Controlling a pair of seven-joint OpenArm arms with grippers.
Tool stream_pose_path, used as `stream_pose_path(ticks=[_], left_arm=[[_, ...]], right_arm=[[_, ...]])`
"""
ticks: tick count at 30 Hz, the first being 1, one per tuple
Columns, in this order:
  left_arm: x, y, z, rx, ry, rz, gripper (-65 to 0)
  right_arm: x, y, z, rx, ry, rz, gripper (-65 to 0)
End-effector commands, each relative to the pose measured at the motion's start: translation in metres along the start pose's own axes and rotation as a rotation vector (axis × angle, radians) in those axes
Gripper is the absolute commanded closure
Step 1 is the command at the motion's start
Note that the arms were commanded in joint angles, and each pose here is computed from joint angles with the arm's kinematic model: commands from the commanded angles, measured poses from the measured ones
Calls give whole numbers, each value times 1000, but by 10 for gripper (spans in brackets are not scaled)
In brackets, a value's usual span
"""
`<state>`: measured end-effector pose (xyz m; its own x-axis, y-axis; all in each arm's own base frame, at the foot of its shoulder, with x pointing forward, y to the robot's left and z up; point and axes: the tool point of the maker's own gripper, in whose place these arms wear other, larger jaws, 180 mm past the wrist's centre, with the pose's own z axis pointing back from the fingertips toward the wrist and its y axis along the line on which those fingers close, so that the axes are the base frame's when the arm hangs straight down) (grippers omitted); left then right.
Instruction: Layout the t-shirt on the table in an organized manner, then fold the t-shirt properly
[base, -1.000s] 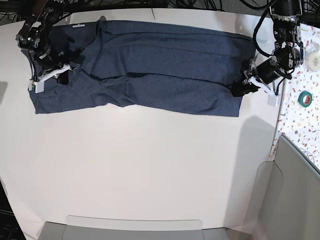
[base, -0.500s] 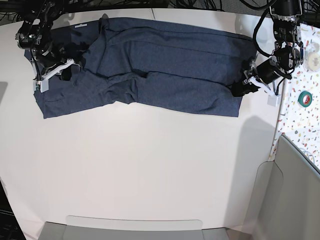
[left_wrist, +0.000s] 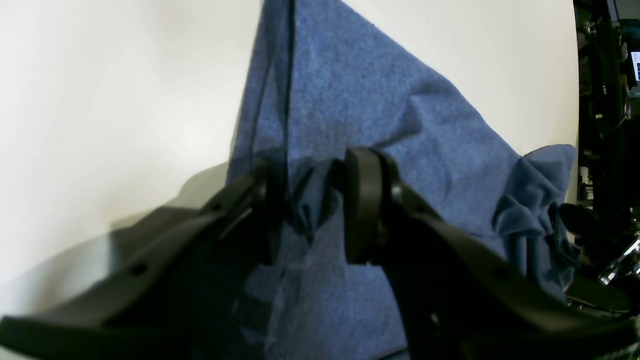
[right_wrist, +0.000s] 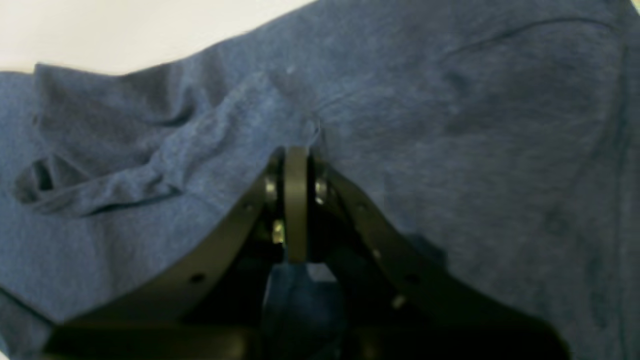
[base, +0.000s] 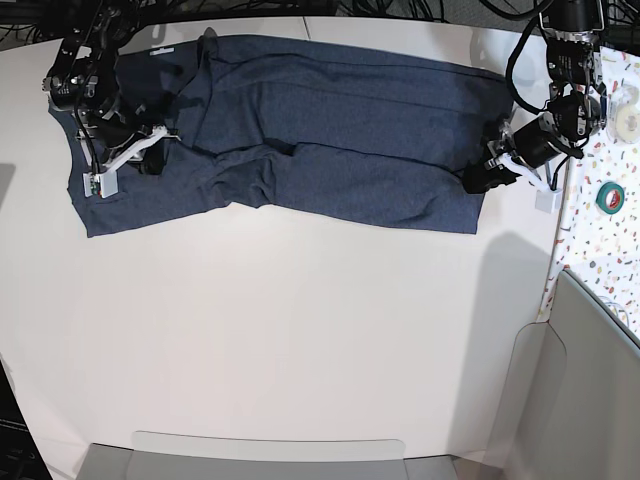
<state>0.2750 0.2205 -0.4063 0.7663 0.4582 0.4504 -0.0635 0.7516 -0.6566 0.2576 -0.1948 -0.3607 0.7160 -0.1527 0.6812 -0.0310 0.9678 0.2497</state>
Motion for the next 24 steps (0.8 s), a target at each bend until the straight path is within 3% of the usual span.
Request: stream_pose_path(ticks=[1, 5, 8, 24], left_arm=[[5, 4, 4, 21, 2, -19, -199], [5, 4, 4, 21, 2, -19, -199], [5, 4, 4, 21, 2, -19, -199], [5, 4, 4, 21, 2, -19, -199]], right_arm=[[18, 2, 4, 8, -59, 15, -53], [24, 4, 7, 8, -75, 25, -205], [25, 4, 7, 7, -77, 24, -274], [1, -8, -20, 20, 6, -67, -284]])
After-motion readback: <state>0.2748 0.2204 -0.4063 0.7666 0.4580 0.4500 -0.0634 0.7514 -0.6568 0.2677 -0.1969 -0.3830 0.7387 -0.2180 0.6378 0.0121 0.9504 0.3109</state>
